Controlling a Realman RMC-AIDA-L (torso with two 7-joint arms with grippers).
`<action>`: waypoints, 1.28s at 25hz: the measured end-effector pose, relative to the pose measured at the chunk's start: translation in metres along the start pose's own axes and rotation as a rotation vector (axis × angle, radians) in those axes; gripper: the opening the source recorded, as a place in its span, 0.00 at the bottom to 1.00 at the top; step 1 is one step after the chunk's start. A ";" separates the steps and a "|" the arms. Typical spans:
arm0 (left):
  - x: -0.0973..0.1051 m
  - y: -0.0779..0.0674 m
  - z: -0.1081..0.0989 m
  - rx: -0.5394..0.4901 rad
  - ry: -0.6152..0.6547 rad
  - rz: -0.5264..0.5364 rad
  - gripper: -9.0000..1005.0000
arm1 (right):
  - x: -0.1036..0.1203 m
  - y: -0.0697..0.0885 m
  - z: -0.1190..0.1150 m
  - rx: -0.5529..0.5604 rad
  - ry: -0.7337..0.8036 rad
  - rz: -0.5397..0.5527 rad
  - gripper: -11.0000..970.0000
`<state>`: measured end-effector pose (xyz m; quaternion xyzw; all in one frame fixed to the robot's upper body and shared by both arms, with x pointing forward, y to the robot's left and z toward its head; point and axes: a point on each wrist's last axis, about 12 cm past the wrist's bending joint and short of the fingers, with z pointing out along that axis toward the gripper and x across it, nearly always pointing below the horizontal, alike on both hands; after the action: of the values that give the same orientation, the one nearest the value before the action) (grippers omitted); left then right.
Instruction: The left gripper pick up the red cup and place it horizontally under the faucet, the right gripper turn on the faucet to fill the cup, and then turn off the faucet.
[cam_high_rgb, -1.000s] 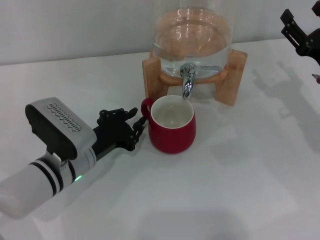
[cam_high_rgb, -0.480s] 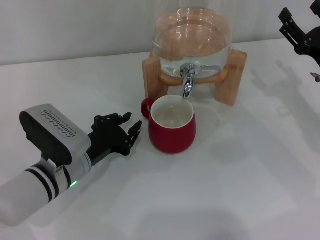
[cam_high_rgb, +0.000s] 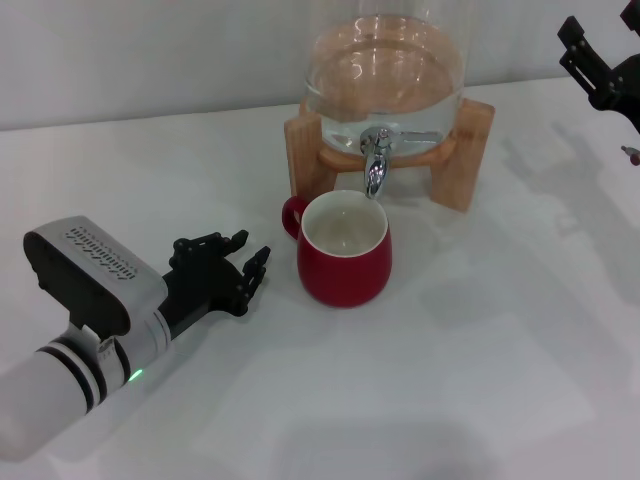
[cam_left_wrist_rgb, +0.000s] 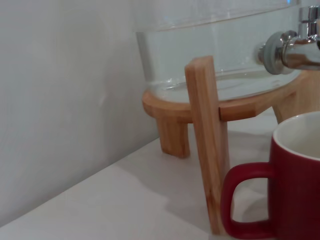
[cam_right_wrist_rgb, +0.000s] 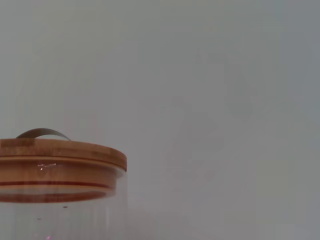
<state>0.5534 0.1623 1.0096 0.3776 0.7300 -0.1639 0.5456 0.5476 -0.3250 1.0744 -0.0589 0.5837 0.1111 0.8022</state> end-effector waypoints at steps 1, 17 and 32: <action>0.000 0.000 0.000 -0.002 0.001 -0.001 0.32 | 0.000 0.000 0.000 0.000 0.000 0.000 0.87; 0.009 0.019 -0.011 -0.106 0.004 -0.047 0.32 | 0.001 -0.001 0.000 0.002 0.007 -0.001 0.87; 0.041 0.056 -0.051 -0.342 0.030 -0.198 0.40 | 0.001 -0.004 -0.004 0.023 0.009 0.000 0.87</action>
<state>0.5550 0.2482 0.9992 0.2081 0.7888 -0.0848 0.5721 0.5453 -0.3301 1.0723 -0.0503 0.5887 0.1041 0.8000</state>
